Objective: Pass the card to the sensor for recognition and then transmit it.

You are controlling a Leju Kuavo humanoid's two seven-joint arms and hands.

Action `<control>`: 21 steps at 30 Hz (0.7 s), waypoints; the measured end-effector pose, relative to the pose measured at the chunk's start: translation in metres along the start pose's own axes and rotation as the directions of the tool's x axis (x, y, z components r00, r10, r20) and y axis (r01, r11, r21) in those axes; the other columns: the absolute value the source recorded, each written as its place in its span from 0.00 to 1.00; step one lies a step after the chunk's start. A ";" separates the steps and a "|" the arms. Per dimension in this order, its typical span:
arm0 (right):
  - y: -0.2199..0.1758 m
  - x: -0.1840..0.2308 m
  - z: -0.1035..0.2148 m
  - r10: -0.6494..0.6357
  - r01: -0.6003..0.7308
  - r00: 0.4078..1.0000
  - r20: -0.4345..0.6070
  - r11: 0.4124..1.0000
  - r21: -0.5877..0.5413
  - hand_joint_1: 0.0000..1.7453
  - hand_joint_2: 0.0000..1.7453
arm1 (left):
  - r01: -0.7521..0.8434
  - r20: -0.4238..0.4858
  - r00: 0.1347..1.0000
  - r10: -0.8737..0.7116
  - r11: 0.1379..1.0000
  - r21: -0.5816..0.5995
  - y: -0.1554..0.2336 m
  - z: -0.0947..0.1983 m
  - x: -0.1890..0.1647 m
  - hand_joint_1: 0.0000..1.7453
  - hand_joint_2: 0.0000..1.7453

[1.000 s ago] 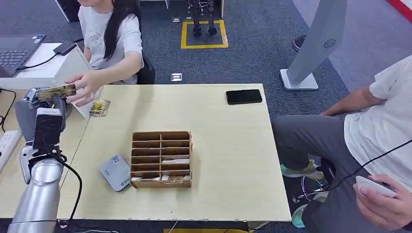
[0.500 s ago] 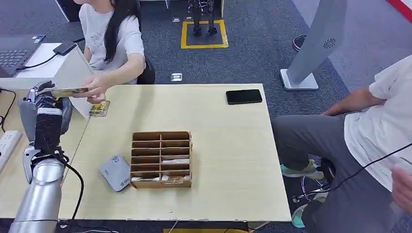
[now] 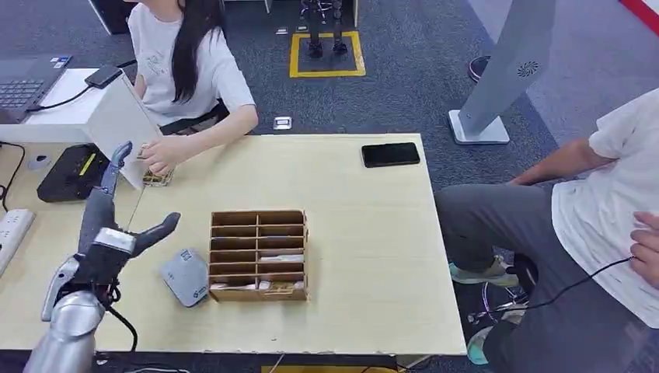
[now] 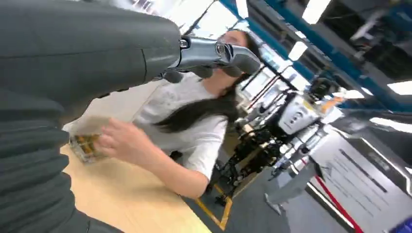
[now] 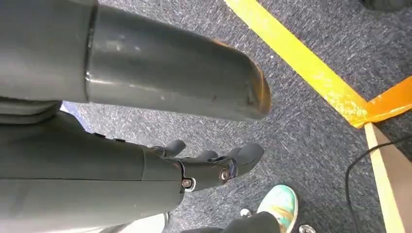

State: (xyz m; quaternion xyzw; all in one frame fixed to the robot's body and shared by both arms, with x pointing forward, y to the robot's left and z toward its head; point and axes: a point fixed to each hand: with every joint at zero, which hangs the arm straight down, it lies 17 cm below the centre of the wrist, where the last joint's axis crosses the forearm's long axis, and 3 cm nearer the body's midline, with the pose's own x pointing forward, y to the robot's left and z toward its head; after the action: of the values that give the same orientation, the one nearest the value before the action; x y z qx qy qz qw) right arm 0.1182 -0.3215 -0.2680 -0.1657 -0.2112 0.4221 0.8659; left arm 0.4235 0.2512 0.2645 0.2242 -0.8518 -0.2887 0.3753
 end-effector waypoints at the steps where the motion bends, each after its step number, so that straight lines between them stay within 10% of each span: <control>1: 0.000 0.000 0.000 0.003 -0.003 1.000 0.001 1.000 0.001 0.00 0.00 | 0.056 0.050 0.997 -0.054 0.998 -0.030 -0.009 0.005 0.012 0.00 1.00; 15: -0.011 0.011 -0.006 0.027 -0.027 0.999 0.017 1.000 0.001 0.00 0.00 | 0.303 0.398 0.892 -0.214 0.937 -0.176 -0.110 0.058 0.105 0.00 1.00; 21: -0.019 0.019 -0.010 0.039 -0.039 0.999 0.014 0.999 0.004 0.00 0.00 | 0.339 0.414 0.885 -0.214 0.905 -0.255 -0.154 0.082 0.099 0.00 1.00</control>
State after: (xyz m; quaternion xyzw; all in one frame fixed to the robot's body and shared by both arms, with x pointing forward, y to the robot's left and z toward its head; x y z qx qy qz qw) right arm 0.1462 -0.3182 -0.2639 -0.1653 -0.2131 0.4406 0.8562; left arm 0.3246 0.1057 0.1677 0.2214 -0.8079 -0.5119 0.1905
